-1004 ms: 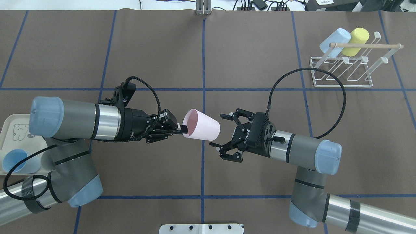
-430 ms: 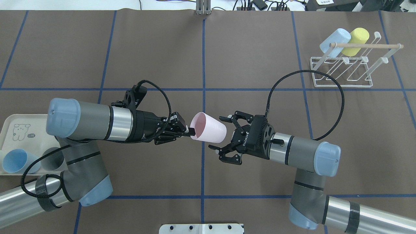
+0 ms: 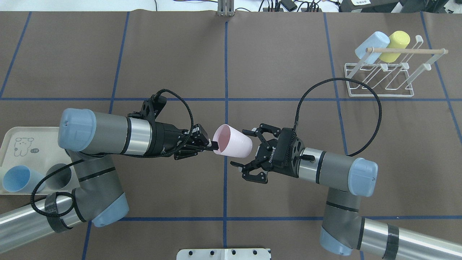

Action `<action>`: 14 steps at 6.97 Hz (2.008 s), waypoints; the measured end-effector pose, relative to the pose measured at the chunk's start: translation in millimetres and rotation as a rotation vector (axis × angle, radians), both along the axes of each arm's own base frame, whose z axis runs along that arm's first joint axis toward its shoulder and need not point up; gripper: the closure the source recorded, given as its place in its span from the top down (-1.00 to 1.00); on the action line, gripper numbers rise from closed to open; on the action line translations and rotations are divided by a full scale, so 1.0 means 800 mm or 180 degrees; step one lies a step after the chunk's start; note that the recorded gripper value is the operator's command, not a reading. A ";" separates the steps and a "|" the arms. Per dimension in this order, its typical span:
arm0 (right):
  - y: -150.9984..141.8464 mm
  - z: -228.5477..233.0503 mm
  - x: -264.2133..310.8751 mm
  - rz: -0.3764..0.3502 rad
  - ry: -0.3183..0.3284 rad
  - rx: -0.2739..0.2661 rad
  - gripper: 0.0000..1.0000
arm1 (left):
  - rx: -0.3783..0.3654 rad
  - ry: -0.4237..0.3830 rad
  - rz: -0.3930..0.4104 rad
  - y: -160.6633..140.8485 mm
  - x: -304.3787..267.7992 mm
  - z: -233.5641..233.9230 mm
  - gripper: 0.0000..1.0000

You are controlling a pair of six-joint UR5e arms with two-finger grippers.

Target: Transfer IKEA cup to right arm and place on rack

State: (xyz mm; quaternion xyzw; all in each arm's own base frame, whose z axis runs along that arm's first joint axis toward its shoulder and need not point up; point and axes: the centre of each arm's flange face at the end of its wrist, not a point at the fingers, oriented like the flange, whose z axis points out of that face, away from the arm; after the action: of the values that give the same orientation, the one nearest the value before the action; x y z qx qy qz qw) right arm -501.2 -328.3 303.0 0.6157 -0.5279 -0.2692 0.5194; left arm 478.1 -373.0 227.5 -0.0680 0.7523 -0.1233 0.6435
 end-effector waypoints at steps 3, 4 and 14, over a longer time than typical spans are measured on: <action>0.001 -0.002 -0.002 -0.0008 -0.0009 -0.0001 -0.19 | 0.0000 -0.0008 0.0002 0.000 0.001 0.001 -1.00; 0.002 -0.003 -0.001 -0.0013 -0.0015 -0.0005 -0.28 | 0.0003 -0.0010 0.0002 0.000 0.001 0.002 -1.00; -0.030 0.017 0.005 0.0144 0.0352 -0.0038 -1.00 | 0.0277 -0.0487 -0.0162 -0.067 -0.058 0.031 1.00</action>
State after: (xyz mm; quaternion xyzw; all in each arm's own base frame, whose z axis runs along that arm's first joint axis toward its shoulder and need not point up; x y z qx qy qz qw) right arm -497.0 -352.5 316.9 0.6085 -0.4859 -0.2879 0.5574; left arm 431.3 -426.4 252.5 -0.0113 0.7071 -0.1118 0.6981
